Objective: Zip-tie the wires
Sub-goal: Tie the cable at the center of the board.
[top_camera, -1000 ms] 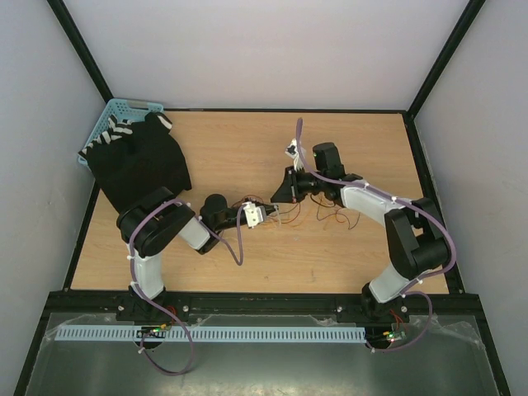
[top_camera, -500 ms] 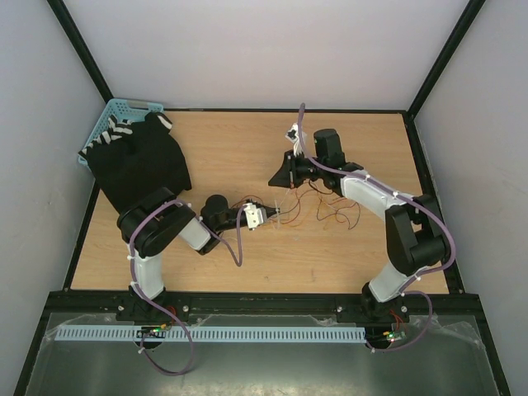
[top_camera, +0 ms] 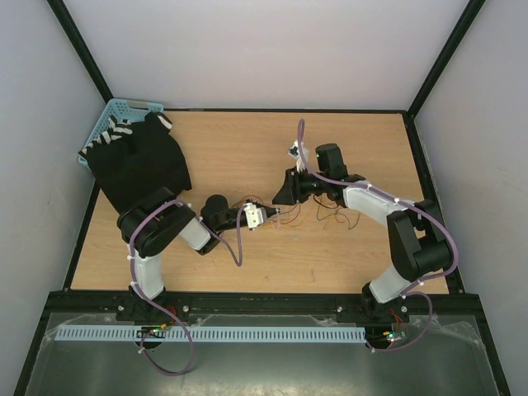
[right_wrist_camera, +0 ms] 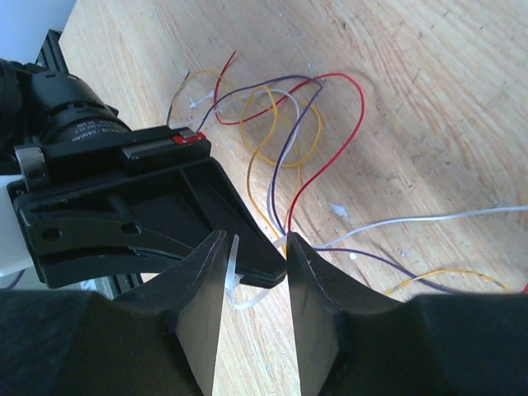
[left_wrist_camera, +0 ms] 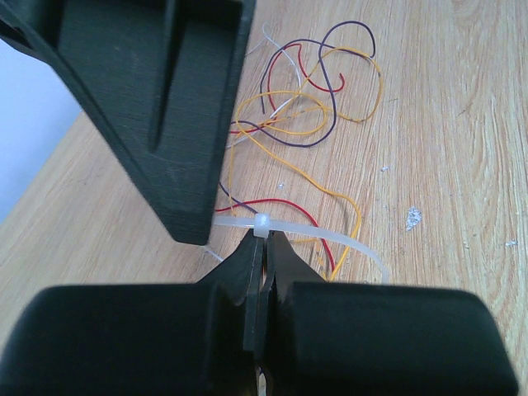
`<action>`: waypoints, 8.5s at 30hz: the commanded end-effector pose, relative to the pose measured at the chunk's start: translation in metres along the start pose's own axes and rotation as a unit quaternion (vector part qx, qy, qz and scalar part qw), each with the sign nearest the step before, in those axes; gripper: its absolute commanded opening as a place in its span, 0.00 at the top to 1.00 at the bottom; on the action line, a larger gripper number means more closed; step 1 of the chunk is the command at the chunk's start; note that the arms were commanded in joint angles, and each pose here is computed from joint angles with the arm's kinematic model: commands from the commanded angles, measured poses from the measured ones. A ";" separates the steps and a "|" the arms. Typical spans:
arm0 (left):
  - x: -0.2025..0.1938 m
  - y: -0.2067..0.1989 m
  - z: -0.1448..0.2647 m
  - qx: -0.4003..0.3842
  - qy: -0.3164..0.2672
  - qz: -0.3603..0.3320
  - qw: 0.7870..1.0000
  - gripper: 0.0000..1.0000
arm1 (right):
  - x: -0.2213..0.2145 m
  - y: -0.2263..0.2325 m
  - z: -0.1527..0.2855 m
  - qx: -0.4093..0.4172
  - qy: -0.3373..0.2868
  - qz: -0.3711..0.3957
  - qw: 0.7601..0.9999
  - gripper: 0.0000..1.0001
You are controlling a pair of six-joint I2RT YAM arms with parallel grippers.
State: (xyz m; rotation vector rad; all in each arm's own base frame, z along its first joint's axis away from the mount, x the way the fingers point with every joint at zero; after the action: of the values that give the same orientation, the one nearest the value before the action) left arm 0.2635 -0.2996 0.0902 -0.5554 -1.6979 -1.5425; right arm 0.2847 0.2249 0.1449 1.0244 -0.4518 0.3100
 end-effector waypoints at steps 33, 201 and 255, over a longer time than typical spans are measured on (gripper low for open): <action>0.004 0.000 -0.005 -0.005 -0.015 0.000 1.000 1.00 | 0.051 0.025 -0.002 0.021 -0.029 0.031 0.999 1.00; 0.028 0.018 0.003 0.002 -0.046 0.356 0.933 1.00 | 0.082 0.085 0.039 0.075 -0.105 0.022 0.991 1.00; 0.024 0.048 0.021 0.059 -0.045 0.412 0.908 1.00 | 0.105 0.069 0.130 -0.064 -0.246 0.125 0.959 0.35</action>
State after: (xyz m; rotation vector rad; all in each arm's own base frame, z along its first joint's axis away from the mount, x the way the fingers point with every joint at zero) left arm 0.2735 -0.2807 0.1162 -1.0795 -1.2958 -0.8645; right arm 0.3205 0.1748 0.3136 1.0510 -0.9036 0.2412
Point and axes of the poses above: each gripper's point midway between its finger pads, its own z axis back along the fingers, its own y axis along the line the jaws close on, x = y × z, the point moved 5 cm from there along z, back along the fingers, and after that the axes turned 14 degrees about -z, right-handed, at the moved point
